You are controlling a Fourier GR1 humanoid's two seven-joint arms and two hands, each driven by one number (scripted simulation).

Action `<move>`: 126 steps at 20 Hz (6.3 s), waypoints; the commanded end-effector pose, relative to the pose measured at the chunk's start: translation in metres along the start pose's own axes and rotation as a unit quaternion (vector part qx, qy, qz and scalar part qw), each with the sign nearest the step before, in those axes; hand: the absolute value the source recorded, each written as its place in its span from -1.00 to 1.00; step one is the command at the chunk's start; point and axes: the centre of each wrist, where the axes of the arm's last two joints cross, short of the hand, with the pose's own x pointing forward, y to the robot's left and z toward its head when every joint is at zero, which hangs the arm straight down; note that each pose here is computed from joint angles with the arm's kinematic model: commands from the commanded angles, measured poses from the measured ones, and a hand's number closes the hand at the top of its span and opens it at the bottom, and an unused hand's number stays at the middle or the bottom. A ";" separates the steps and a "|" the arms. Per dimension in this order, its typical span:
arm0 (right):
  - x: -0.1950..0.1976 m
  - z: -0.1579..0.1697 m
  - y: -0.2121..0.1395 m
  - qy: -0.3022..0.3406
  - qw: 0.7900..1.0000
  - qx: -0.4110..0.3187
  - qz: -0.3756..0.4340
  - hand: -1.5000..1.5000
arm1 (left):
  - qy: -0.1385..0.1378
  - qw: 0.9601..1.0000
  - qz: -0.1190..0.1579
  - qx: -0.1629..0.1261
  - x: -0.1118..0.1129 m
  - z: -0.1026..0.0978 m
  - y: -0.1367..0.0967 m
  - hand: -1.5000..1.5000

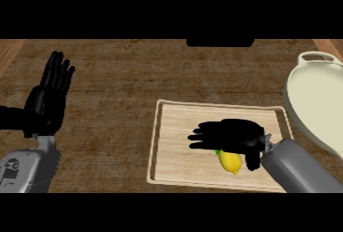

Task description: Pick the lemon from the tray and place it in the pot

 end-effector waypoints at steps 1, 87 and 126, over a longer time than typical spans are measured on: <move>0.001 -0.022 0.008 -0.019 0.999 0.015 -0.033 -1.00 | 0.004 1.000 0.002 0.000 -0.004 -0.012 -0.001 0.00; -0.100 0.322 0.042 0.429 0.793 -0.399 -0.171 -1.00 | -0.001 1.000 0.017 -0.012 0.007 -0.017 0.001 0.00; -0.028 0.451 0.055 0.302 0.561 -0.705 -0.310 -1.00 | -0.004 1.000 0.004 -0.013 0.002 -0.005 -0.002 0.00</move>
